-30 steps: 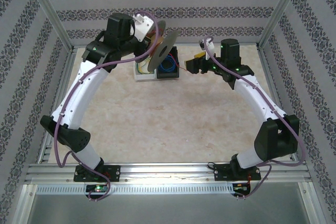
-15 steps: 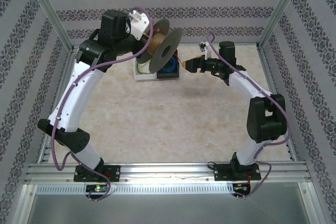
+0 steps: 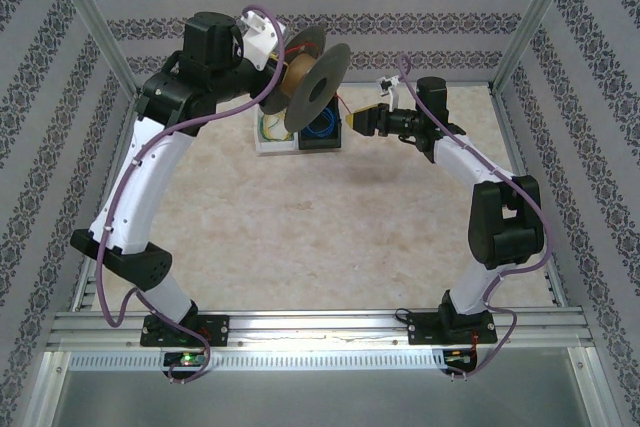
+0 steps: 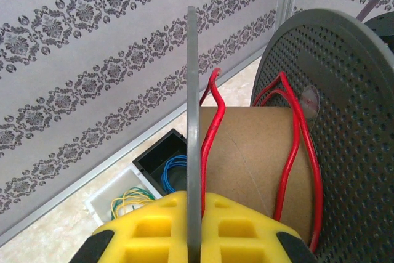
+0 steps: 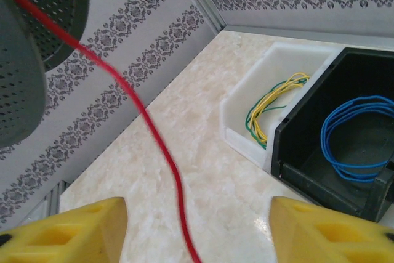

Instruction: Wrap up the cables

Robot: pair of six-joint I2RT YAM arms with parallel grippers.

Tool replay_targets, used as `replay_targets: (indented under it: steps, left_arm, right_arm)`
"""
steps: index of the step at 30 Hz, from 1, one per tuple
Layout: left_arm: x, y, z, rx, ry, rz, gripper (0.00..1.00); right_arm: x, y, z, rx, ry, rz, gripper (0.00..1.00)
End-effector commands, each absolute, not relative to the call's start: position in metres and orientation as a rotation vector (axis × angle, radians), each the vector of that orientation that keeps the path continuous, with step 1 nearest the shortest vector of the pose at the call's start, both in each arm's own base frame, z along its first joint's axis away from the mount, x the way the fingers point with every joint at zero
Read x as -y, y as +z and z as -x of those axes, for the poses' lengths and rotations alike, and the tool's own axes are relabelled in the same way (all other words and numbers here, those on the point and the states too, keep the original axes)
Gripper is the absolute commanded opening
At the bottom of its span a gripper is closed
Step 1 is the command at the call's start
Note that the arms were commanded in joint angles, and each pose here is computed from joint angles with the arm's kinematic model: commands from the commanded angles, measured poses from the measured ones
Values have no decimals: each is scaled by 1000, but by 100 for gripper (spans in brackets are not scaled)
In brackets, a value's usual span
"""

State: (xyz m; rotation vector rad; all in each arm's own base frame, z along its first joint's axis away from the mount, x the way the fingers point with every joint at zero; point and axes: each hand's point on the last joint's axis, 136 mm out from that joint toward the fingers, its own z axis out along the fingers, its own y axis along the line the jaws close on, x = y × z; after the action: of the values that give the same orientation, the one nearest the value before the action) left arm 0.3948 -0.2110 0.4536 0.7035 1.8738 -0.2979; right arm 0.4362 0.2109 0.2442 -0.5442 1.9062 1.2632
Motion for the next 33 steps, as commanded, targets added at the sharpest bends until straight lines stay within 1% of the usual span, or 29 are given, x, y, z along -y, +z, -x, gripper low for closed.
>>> replay_targets:
  steps: [1, 2, 3, 7, 16, 18, 20, 23, 32, 33]
  left_arm:
    - [216, 489, -392, -1767, -341, -671, 0]
    - [216, 490, -392, -1767, -340, -670, 0]
    - [216, 490, -393, -1768, -337, -668, 0]
    - [215, 492, -392, -1760, -338, -664, 0]
    - [214, 498, -390, -1744, -336, -661, 0]
    - [214, 499, -389, -1740, -340, -663, 0]
    - [214, 500, -389, -1739, -340, -662, 0]
    - [213, 500, -389, -1740, -335, -661, 0]
    - [215, 500, -389, -1737, -339, -663, 0]
    - [214, 500, -389, -1737, -339, -663, 0]
  right_arm:
    - [-213, 251, -433, -1864, 1291, 583, 50]
    - [-213, 252, -433, -1862, 1294, 584, 47]
    - [-213, 252, -432, -1863, 1297, 585, 45]
    - [-213, 251, -430, -1867, 1298, 587, 43]
    - [-211, 236, -428, -1909, 1288, 565, 45]
    - [-212, 234, -427, -1915, 1290, 564, 45]
    - [-212, 233, -427, -1915, 1290, 564, 43]
    - [-212, 233, -426, -1916, 1289, 564, 35]
    - [-210, 234, -424, -1921, 1277, 564, 1]
    - [-210, 233, -424, -1924, 1276, 564, 0]
